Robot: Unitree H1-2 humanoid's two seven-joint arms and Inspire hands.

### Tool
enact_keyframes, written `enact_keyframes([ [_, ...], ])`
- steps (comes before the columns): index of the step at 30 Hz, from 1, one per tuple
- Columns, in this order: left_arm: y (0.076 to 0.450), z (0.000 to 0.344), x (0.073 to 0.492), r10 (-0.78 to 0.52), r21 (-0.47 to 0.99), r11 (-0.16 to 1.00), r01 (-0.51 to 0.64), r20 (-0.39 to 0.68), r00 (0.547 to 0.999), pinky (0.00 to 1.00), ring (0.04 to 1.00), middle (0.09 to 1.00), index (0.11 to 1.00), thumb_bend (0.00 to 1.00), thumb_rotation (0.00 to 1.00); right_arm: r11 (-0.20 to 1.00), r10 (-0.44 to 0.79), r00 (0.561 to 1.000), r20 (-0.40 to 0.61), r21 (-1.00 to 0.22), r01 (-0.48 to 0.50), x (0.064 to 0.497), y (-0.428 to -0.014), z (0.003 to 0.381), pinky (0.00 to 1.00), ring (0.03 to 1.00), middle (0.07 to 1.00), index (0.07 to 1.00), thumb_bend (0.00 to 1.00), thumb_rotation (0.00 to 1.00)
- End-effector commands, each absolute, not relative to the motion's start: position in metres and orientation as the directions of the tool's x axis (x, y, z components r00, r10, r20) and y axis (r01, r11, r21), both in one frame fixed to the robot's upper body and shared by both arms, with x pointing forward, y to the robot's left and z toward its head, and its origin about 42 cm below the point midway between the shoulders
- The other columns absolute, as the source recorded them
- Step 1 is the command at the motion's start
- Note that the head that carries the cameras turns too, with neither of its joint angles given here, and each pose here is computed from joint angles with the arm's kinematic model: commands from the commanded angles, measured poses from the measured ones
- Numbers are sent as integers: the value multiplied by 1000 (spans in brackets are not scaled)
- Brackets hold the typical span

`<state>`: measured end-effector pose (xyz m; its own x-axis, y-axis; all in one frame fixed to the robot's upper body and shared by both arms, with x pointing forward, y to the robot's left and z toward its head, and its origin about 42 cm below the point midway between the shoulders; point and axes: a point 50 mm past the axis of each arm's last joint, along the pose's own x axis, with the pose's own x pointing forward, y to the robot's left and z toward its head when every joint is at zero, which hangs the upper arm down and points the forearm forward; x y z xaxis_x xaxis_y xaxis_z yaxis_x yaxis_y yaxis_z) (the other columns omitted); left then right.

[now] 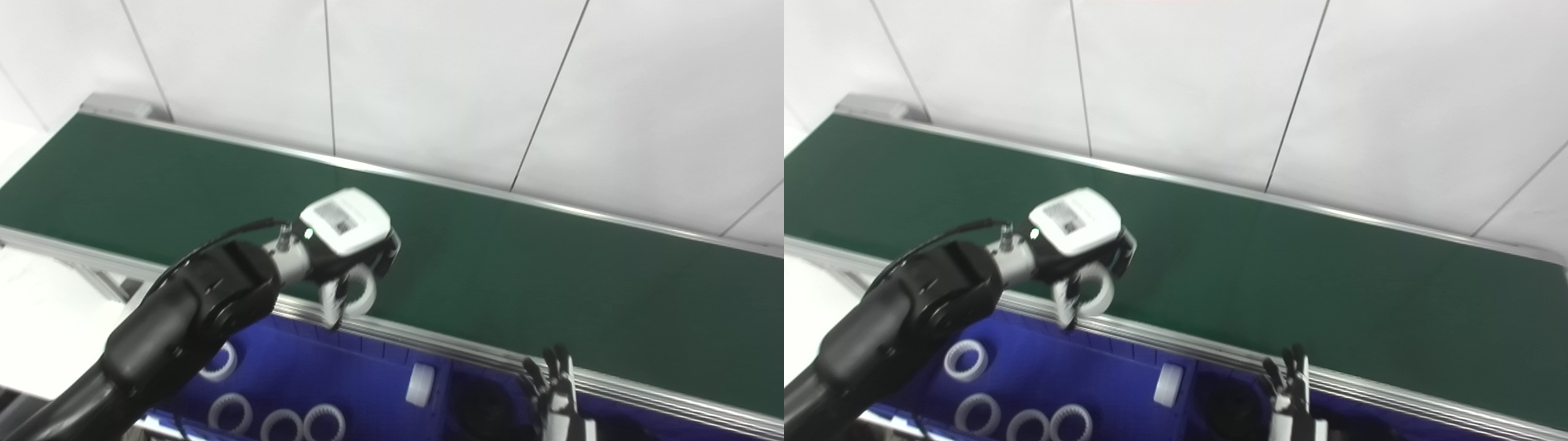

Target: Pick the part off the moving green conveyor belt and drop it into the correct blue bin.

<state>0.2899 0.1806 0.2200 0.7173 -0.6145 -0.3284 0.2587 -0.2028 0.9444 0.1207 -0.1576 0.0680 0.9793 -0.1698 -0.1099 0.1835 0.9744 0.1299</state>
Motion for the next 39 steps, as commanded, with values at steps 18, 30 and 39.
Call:
enact_keyframes([
  [18,195,139,252,-571,888,-262,377,-458,682,385,403,447,497,524,14,978,-156,984,-87,128,166,122,-157,86,796,860,944,969,864,969],
  [30,195,134,246,-580,892,-247,379,-449,679,658,769,858,822,1000,226,977,-161,983,-83,128,171,121,-156,86,801,861,941,965,863,974],
  [39,190,149,237,-622,916,-185,356,-389,679,622,753,837,810,1000,237,977,-161,983,-87,128,172,120,-156,86,793,858,937,965,862,969],
])
